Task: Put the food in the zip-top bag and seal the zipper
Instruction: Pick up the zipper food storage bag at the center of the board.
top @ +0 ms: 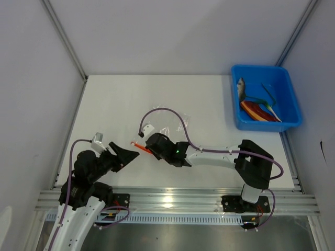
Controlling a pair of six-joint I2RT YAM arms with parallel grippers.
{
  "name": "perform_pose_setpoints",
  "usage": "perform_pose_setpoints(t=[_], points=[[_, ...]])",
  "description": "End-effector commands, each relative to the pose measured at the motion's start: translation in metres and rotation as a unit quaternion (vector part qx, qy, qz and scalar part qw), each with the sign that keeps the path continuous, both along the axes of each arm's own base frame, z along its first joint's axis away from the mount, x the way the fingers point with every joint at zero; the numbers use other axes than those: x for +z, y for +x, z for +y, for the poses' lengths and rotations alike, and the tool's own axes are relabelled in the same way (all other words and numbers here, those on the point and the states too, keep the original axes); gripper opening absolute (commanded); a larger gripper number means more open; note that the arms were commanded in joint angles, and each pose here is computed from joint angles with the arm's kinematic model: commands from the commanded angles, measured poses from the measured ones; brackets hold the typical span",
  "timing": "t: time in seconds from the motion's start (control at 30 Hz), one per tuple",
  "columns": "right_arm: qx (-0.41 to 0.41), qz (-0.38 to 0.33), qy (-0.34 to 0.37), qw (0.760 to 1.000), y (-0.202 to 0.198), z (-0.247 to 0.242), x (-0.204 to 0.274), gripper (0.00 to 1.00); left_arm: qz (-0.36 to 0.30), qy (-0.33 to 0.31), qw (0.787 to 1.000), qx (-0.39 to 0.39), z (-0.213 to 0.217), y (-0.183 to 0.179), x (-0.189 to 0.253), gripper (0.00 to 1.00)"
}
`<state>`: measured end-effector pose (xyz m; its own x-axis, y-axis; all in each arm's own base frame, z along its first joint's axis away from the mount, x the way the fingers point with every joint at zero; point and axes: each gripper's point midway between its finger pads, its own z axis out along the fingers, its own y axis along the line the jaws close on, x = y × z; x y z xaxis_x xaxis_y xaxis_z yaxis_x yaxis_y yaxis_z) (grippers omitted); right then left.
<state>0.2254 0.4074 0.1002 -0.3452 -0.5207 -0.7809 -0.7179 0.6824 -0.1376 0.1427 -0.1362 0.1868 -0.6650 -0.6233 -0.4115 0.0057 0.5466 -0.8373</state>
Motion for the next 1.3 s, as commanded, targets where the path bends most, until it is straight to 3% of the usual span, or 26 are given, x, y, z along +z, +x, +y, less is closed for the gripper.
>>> perform_pose_setpoints(t=[0.0, 0.03, 0.07, 0.13, 0.37, 0.87, 1.27], points=[[0.017, -0.003, 0.013, 1.0, 0.0, 0.003, 0.018, 0.0, -0.014, -0.01, 1.0, -0.016, -0.005, 0.0, 0.005, 0.7], [0.026, 0.0, 0.0, 1.0, -0.001, 0.003, 0.009, 0.1, -0.012, -0.01, 1.0, -0.016, -0.005, 0.0, 0.004, 0.7], [0.03, -0.003, -0.012, 0.999, -0.001, 0.002, 0.003, 0.43, -0.012, -0.009, 1.0, -0.013, -0.004, -0.001, 0.004, 0.69], [0.028, -0.013, -0.041, 0.999, 0.003, -0.004, -0.014, 0.57, -0.02, -0.012, 1.0, -0.009, -0.002, -0.003, 0.006, 0.69], [0.042, -0.048, -0.076, 0.995, 0.01, -0.007, -0.026, 0.62, -0.069, -0.024, 0.997, 0.013, 0.007, -0.012, 0.025, 0.69], [0.029, -0.106, -0.141, 0.984, 0.013, -0.008, -0.054, 0.54, -0.067, -0.016, 0.998, 0.012, 0.009, -0.016, 0.027, 0.69], [0.002, -0.183, -0.205, 0.961, 0.026, -0.014, -0.063, 0.48, -0.063, -0.013, 0.998, 0.015, 0.01, -0.016, 0.022, 0.69]])
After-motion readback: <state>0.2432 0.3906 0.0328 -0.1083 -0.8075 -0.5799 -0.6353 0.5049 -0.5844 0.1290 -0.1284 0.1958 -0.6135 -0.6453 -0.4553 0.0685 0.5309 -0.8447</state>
